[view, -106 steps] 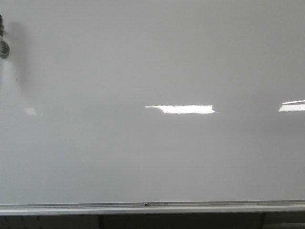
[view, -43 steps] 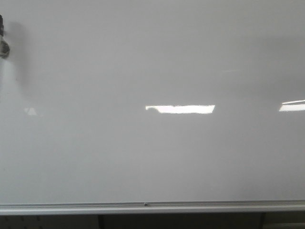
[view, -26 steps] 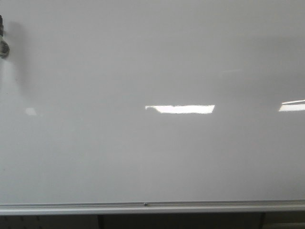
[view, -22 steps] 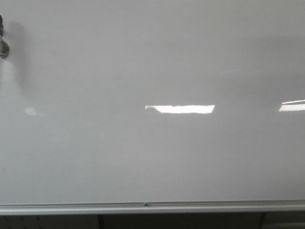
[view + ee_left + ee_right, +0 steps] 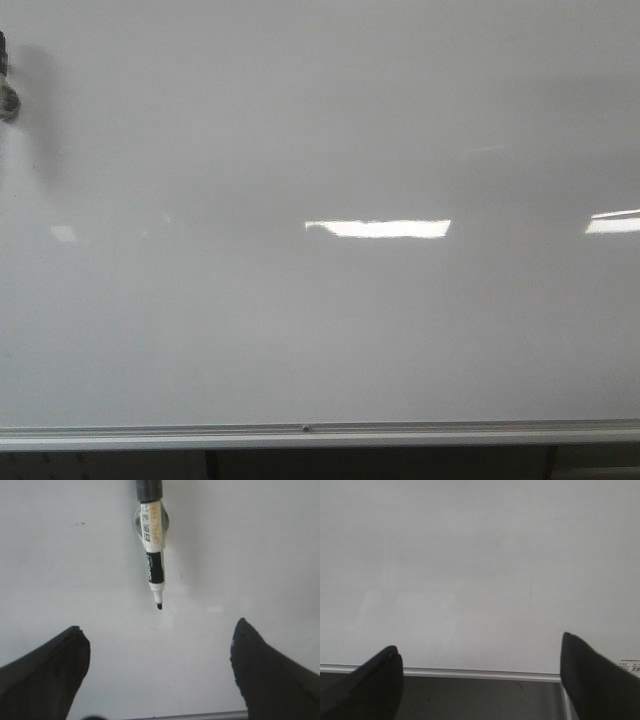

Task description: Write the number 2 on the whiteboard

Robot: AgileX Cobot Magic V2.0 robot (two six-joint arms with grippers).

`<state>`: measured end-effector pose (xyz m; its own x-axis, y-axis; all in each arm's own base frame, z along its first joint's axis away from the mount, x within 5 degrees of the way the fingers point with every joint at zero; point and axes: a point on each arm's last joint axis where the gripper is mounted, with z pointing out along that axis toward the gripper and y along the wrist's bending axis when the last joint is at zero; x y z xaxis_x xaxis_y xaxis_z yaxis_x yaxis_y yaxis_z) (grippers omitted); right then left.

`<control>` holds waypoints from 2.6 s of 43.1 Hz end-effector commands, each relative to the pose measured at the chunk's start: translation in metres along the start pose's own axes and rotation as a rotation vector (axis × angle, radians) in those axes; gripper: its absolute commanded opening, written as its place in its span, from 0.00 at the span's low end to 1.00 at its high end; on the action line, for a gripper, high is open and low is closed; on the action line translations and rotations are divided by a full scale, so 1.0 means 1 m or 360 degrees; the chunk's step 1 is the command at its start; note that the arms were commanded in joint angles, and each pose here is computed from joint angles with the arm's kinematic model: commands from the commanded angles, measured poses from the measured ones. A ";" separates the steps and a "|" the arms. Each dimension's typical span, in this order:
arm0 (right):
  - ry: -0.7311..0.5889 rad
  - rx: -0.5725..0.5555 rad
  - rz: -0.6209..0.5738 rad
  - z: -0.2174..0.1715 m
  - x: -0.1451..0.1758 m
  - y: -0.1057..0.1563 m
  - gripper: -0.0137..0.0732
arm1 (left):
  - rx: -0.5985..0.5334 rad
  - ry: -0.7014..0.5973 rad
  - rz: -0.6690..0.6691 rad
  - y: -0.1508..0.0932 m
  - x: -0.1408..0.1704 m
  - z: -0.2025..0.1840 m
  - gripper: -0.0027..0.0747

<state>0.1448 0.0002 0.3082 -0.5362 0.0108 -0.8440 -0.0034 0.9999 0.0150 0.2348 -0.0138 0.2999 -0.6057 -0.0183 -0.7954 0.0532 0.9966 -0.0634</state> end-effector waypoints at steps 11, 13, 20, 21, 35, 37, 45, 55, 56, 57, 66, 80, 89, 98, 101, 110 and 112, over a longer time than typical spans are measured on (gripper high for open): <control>-0.0165 0.0001 -0.0014 -0.005 -0.016 0.000 0.91 | -0.0028 -0.0268 -0.0043 0.002 -0.025 0.042 0.76; -0.0166 0.0001 -0.0014 -0.005 -0.016 0.000 0.91 | -0.0034 -0.0280 -0.0043 0.003 -0.025 0.049 0.76; -0.0168 0.0001 -0.0014 -0.005 -0.016 0.000 0.91 | -0.0034 -0.0244 -0.0042 0.003 -0.028 0.068 0.76; -0.0168 0.0001 -0.0014 -0.005 -0.016 0.000 0.91 | -0.0032 -0.0240 -0.0040 0.002 -0.029 0.071 0.76; -0.0168 0.0001 -0.0015 -0.005 -0.016 0.000 0.91 | -0.0020 -0.0147 -0.0031 0.000 -0.036 0.095 0.76; -0.0169 0.0001 -0.0014 -0.005 -0.016 0.000 0.91 | -0.0016 -0.0144 -0.0027 -0.001 -0.037 0.097 0.75; -0.0169 0.0001 -0.0016 -0.005 -0.016 0.000 0.91 | 0.0003 -0.0136 -0.0010 -0.006 -0.037 0.102 0.54; -0.0171 0.0002 -0.0016 -0.005 -0.017 0.000 0.91 | 0.0003 -0.0157 -0.0009 -0.007 -0.038 0.102 0.28; -0.0171 0.0002 -0.0016 -0.005 -0.017 0.000 0.91 | 0.0002 -0.0157 -0.0004 -0.007 -0.038 0.102 0.25; -0.0171 0.0002 -0.0016 -0.005 -0.017 0.000 0.91 | 0.0002 -0.0157 -0.0004 -0.007 -0.038 0.102 0.22; -0.0166 0.0001 -0.0016 -0.005 -0.016 0.000 0.91 | -0.0006 -0.0084 0.0102 -0.007 -0.037 0.095 0.07; 0.0159 -0.0052 -0.0083 -0.017 -0.031 0.003 0.91 | 0.0046 0.0271 0.0479 -0.017 -0.051 0.026 0.02; 0.0337 -0.0504 -0.0290 -0.011 -0.046 0.028 0.91 | 0.0415 0.0412 0.0919 -0.045 -0.049 -0.024 0.02; 0.0298 -0.0997 -0.0700 -0.007 -0.056 0.065 0.91 | 0.0754 0.0431 0.1203 -0.077 -0.040 -0.055 0.02; 0.0266 -0.1104 -0.0834 -0.008 -0.058 0.077 0.91 | 0.0850 0.0431 0.1296 -0.092 -0.035 -0.059 0.02; 0.0149 -0.1349 -0.1173 -0.021 -0.064 0.110 0.91 | 0.1083 0.0387 0.1526 -0.133 -0.020 -0.076 0.02; 0.0120 -0.1395 -0.1229 -0.024 -0.067 0.117 0.91 | 0.1128 0.0373 0.1570 -0.141 -0.017 -0.080 0.02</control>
<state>0.1631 0.1052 0.3583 -0.2913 -0.6523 -0.6998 -0.8927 0.4482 -0.0461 0.1849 -0.1368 0.3527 -0.2580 0.8330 -0.4894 0.9326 0.3470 0.0990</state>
